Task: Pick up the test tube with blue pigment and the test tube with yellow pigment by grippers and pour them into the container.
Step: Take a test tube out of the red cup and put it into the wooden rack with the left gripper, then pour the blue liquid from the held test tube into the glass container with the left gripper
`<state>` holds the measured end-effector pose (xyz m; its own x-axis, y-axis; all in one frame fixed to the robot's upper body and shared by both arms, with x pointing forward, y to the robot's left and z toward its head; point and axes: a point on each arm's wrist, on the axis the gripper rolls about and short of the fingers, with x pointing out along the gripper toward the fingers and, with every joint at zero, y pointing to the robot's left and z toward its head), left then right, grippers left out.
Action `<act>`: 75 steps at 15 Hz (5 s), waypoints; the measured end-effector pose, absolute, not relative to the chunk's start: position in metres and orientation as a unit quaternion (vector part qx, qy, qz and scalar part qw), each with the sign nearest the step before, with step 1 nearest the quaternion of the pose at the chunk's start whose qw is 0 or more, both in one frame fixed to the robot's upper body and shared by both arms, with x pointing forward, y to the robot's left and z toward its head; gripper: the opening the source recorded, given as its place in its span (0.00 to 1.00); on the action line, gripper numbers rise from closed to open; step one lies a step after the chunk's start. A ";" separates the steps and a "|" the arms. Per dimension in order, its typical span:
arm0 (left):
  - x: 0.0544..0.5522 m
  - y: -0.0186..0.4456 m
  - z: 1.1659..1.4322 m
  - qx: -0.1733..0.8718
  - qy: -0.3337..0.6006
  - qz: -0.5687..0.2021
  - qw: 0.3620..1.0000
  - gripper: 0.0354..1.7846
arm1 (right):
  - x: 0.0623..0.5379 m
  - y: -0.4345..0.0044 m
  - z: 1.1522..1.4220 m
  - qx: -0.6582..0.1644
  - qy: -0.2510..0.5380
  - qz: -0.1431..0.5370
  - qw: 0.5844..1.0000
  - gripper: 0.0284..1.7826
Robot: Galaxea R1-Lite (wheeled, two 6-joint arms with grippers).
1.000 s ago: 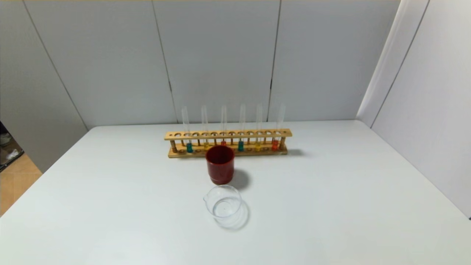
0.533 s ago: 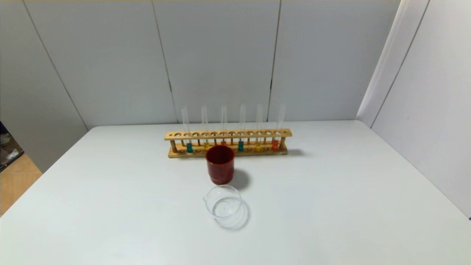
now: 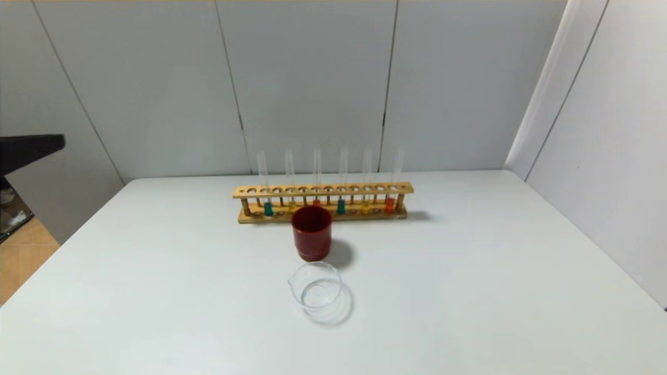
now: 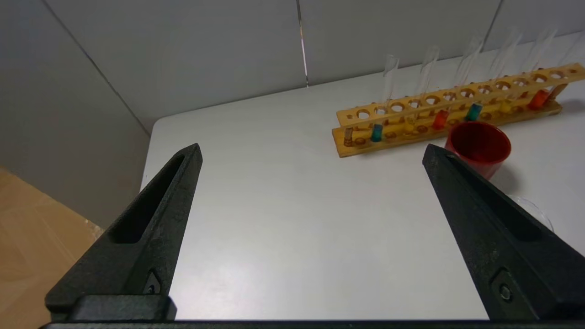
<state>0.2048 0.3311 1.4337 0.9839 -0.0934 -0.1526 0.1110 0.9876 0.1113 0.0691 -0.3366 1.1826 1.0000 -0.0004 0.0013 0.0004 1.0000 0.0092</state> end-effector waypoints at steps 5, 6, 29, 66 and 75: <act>0.297 0.313 1.431 0.049 0.116 -0.094 0.988 0.95 | 0.069 -0.337 1.183 0.005 -0.001 0.000 1.000 0.97; 0.314 0.306 1.425 0.042 0.123 -0.104 0.986 0.95 | 0.069 -0.337 1.183 0.005 -0.001 0.000 1.000 0.97; 0.459 0.212 1.325 -0.015 0.175 -0.117 0.977 0.95 | 0.069 -0.337 1.183 0.005 -0.001 0.000 1.000 0.97; 0.499 0.210 1.270 -0.001 0.214 -0.102 0.972 0.49 | 0.069 -0.337 1.183 0.005 -0.001 0.000 1.000 0.97; 0.499 0.209 1.272 -0.003 0.210 -0.102 0.972 0.13 | 0.069 -0.337 1.183 0.005 -0.001 0.000 1.000 0.97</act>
<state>0.4992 0.2089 1.2723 0.8908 -0.2003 -0.4079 0.1980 0.9790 -0.0484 0.0691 -0.3366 1.1826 1.0000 0.0000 0.0013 0.0000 1.0000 0.0092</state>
